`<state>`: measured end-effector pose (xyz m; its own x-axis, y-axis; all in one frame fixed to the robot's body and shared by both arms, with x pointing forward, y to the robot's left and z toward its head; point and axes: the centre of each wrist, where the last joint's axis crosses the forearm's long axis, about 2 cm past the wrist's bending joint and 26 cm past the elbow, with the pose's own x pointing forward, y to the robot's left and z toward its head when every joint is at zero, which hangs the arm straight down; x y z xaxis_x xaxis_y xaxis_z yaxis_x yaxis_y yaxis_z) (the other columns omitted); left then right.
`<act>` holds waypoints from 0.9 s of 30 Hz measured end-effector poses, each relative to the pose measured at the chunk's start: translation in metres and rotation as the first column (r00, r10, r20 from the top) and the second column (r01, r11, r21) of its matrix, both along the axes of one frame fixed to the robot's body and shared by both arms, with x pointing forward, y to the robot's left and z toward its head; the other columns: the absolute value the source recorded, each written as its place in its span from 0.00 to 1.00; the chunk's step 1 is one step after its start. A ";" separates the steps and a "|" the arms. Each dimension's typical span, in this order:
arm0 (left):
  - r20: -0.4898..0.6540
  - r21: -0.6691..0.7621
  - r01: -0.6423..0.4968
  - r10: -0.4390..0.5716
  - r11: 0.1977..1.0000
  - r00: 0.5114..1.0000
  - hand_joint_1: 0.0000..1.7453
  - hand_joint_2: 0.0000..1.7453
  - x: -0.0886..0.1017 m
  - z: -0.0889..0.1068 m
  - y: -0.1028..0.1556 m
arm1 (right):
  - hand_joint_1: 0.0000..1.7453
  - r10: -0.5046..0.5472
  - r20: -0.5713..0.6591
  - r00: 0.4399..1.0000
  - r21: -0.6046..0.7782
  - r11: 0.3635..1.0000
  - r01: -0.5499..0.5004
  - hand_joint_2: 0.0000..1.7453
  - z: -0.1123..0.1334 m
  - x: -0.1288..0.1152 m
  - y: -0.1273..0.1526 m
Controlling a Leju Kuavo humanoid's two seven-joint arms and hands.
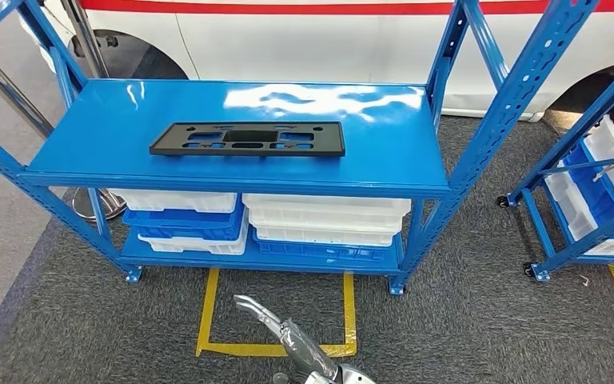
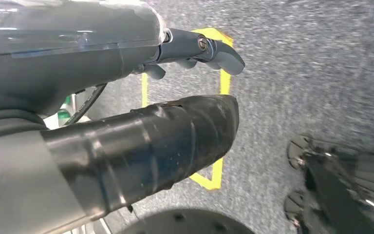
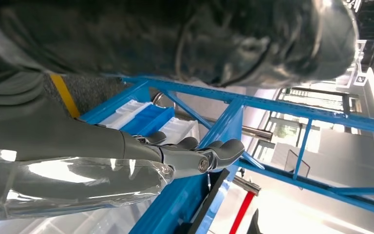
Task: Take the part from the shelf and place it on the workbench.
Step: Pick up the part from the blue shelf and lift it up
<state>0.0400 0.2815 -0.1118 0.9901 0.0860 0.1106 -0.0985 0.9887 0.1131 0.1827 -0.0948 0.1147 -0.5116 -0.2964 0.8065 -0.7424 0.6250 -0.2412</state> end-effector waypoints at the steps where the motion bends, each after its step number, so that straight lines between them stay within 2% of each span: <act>1: 0.001 0.000 0.001 -0.001 1.000 1.000 0.00 0.00 0.000 0.000 0.000 | 0.00 0.000 0.000 1.000 0.000 1.000 0.000 0.00 0.000 0.000 0.000; 27: -0.001 -0.002 0.015 -0.015 1.000 1.000 0.00 0.00 0.000 0.000 -0.001 | 0.00 0.001 -0.008 1.000 -0.001 1.000 -0.001 0.00 0.000 -0.002 -0.001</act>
